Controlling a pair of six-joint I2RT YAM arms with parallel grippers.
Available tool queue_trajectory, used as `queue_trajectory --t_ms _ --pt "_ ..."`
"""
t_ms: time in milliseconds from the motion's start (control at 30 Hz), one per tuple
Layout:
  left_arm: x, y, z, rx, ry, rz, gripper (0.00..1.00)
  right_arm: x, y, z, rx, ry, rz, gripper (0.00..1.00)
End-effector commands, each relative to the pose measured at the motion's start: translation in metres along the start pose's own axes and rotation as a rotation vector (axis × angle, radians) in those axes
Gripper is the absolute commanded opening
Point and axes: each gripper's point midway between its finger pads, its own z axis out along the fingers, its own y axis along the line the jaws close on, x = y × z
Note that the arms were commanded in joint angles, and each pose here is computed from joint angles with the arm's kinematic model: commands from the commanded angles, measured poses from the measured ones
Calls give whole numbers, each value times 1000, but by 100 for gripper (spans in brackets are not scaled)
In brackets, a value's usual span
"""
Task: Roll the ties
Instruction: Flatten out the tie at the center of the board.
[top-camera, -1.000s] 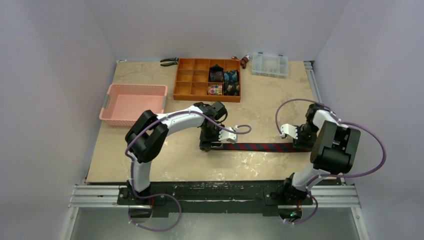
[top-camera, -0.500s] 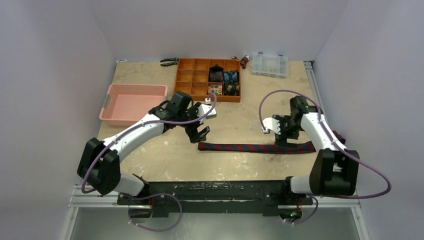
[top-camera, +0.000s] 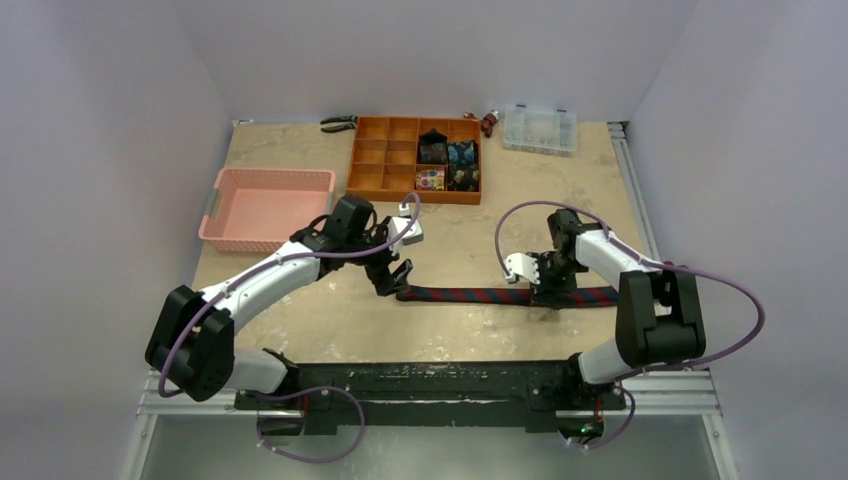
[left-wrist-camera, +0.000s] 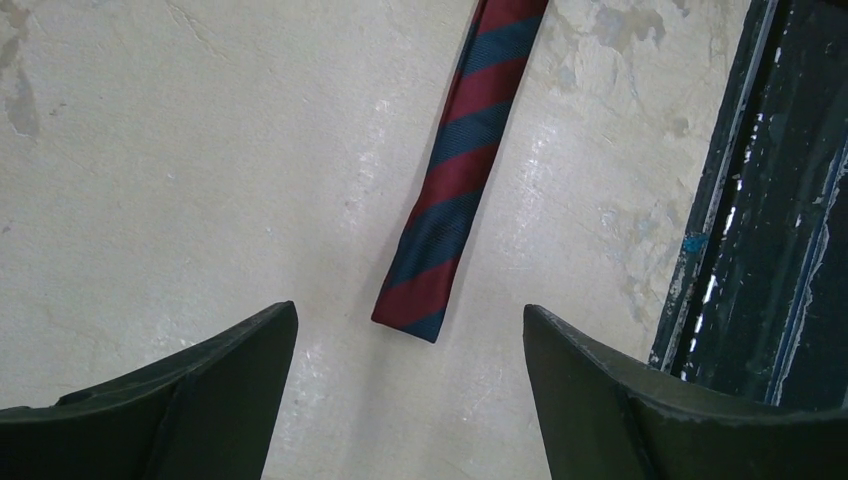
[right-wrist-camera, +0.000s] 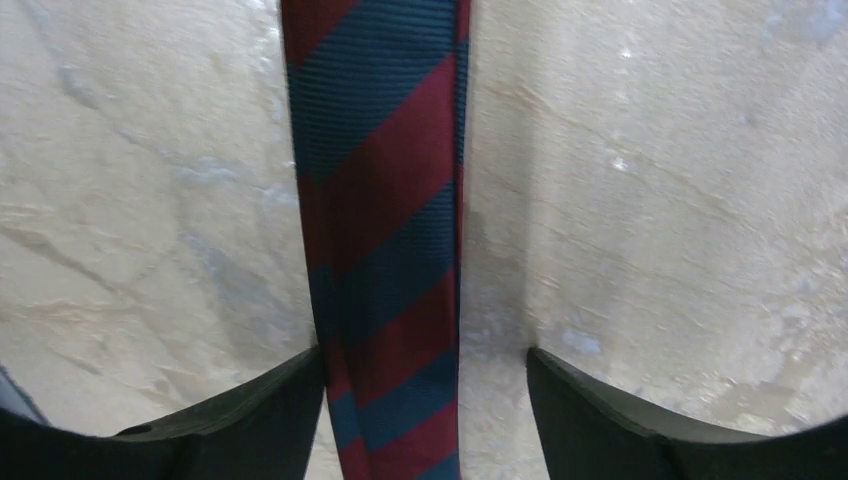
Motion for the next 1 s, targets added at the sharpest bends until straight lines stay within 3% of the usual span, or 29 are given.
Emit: queue_trajectory --t_ms 0,133,233,267,367,467,567,700,800,900,967 --pt "-18 -1 -3 10 -73 1 80 11 -20 10 45 66 -38 66" --pt "-22 5 1 2 -81 3 74 10 -35 8 49 72 -50 47" --pt "-25 6 5 10 -97 -29 69 11 -41 6 62 81 -57 47" --pt "-26 7 6 9 -102 -49 68 11 -40 5 57 85 -56 50" --pt "-30 15 2 -20 -127 -176 68 4 -37 -6 57 53 -27 74" --pt "-29 27 -8 -56 -171 -441 67 -13 -38 -34 112 -26 27 83" --pt "-9 33 -15 -99 -180 -662 67 -46 -52 -81 226 -181 124 91" --pt "5 29 -21 -108 -179 -746 67 -106 -78 -158 355 -499 279 98" --pt "11 23 -22 -103 -168 -766 68 -140 -124 -222 522 -809 616 98" --pt "21 22 -21 -122 -158 -816 68 -158 -139 -233 506 -956 697 98" --pt "28 24 -22 -144 -149 -852 67 -176 -136 -222 362 -1018 709 98"
